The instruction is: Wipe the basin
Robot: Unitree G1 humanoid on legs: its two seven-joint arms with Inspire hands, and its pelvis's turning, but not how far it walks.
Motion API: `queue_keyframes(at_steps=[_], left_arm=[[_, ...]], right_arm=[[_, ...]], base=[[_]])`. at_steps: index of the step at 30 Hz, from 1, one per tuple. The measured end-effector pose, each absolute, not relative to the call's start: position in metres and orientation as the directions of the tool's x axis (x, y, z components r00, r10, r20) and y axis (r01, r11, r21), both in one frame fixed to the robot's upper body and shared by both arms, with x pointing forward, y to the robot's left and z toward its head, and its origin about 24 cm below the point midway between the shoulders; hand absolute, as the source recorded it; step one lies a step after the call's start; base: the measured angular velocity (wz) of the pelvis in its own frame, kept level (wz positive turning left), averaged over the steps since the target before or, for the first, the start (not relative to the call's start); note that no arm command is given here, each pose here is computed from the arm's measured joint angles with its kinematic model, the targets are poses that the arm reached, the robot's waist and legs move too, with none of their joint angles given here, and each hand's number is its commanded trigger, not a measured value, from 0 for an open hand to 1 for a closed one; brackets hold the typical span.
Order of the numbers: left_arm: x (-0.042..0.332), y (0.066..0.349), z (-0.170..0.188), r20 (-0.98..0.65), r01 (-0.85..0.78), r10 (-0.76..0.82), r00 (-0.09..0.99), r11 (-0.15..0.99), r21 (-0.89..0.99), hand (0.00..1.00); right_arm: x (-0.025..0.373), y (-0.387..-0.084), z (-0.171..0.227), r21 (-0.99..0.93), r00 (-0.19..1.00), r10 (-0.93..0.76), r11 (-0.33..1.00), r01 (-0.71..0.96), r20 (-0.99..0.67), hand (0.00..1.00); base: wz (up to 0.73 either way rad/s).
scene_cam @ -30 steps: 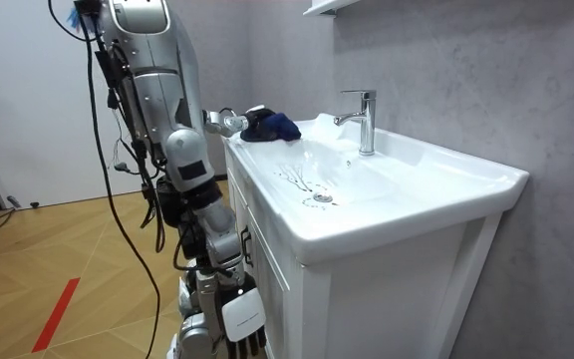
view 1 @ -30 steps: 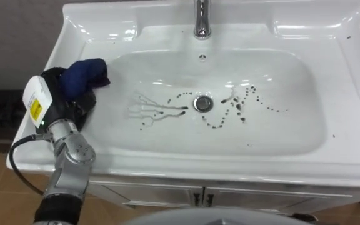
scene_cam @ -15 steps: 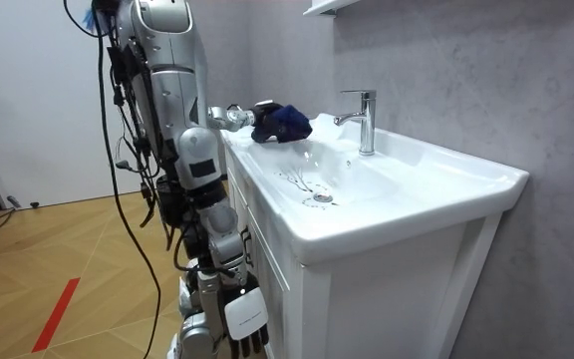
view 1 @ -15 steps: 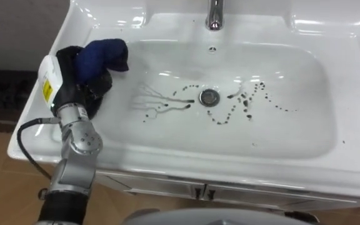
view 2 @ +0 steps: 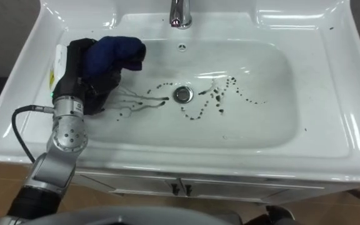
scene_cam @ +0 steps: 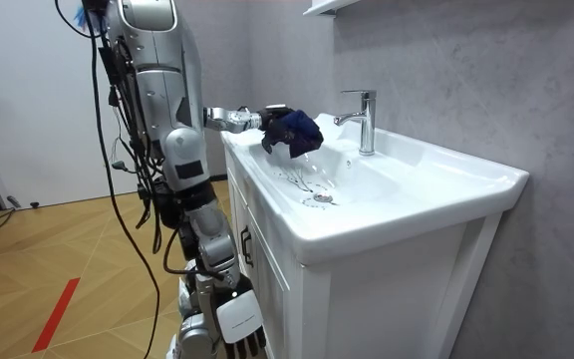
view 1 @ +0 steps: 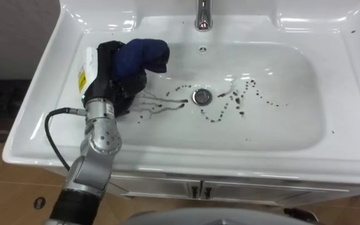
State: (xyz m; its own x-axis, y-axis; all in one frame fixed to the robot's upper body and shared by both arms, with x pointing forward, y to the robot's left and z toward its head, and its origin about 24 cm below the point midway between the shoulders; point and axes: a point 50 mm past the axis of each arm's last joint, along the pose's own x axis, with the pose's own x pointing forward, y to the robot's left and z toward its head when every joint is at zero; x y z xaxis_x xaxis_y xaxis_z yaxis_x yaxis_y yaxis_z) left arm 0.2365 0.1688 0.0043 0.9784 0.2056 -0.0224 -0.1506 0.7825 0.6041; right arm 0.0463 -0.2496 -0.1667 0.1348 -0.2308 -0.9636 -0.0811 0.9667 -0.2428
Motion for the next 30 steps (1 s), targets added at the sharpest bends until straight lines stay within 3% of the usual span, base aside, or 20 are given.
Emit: queue_keyframes(at_steps=[9,16,30], left_arm=[[0.236,0.165,0.004,-0.024,-0.128,0.178,0.984,0.785,0.606,1.00],[0.226,0.159,-0.014,-0.148,-0.001,0.120,0.982,0.780,0.625,1.00],[0.216,0.168,-0.043,-0.306,0.120,0.147,0.941,0.699,0.705,1.00]], right_arm=[[0.047,-0.248,-0.167,-0.224,0.136,-0.214,0.972,-0.066,-0.967,0.00],[0.047,-0.249,-0.167,-0.218,0.135,-0.208,0.974,-0.066,-0.969,0.00],[0.046,-0.252,-0.166,-0.227,0.115,-0.219,0.972,-0.064,-0.969,0.00]], base=[[-0.03],[0.00],[0.00]])
